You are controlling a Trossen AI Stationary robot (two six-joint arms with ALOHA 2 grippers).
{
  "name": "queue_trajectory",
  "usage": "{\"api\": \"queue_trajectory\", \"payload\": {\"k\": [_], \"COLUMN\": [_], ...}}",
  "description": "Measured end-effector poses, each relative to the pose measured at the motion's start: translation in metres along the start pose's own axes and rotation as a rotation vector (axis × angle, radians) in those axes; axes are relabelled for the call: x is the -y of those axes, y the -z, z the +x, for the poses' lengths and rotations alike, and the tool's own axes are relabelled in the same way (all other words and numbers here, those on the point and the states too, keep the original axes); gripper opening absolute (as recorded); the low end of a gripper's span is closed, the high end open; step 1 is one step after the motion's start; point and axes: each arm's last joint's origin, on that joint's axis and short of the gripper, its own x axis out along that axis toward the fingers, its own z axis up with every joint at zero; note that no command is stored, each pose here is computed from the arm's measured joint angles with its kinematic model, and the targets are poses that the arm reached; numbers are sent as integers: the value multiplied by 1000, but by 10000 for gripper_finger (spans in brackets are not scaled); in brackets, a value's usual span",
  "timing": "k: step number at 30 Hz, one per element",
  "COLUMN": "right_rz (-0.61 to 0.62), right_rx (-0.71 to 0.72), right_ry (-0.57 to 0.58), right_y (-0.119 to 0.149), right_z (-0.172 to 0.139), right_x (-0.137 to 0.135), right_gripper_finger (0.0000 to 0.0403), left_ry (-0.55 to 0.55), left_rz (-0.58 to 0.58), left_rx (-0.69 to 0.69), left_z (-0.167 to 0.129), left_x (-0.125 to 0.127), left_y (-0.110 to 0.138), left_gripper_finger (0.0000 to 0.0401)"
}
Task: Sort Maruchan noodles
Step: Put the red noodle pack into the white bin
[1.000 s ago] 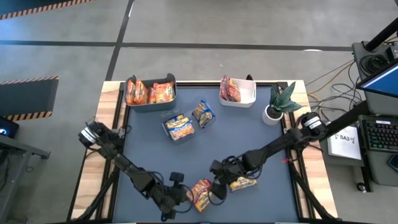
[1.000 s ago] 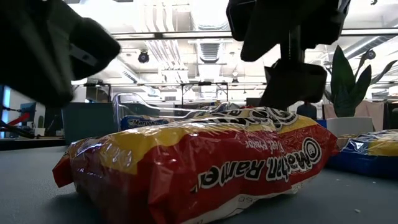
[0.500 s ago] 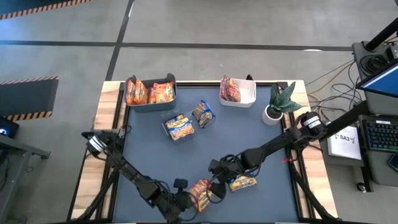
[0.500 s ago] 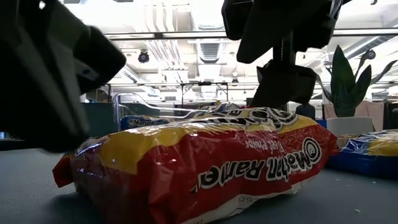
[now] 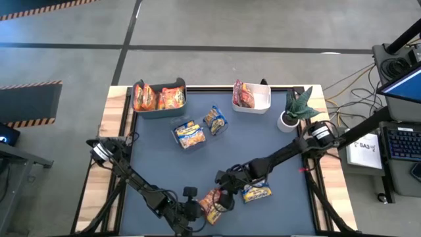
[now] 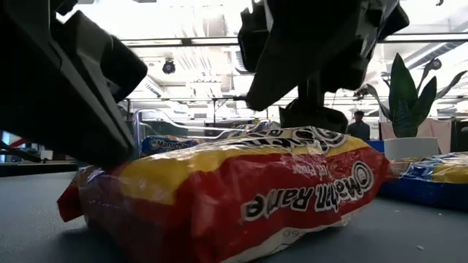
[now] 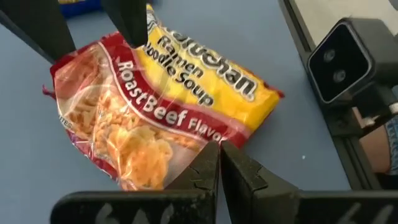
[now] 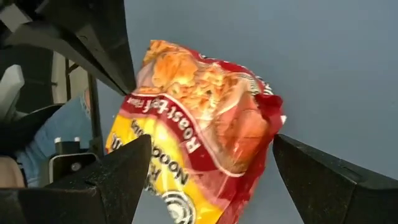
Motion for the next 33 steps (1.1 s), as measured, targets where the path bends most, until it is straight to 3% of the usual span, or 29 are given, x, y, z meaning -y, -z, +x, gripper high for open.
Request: {"api": "queue_trajectory", "payload": {"k": [14, 21, 33], "right_rz": [32, 96, 111], "right_rx": [-49, -144, -186], "right_ry": [-57, -131, -84], "right_y": [-14, -20, -18], "right_z": [0, -10, -20], "right_x": [13, 17, 19], "right_gripper_finger": [325, 325, 325], "left_ry": [36, 37, 58], "left_rz": [-136, -137, -111], "left_rx": [-53, -56, -17], "left_z": [3, 3, -9], "left_x": [-5, -5, -5], "left_y": [20, 21, 9], "left_gripper_finger": [0, 0, 0]}}
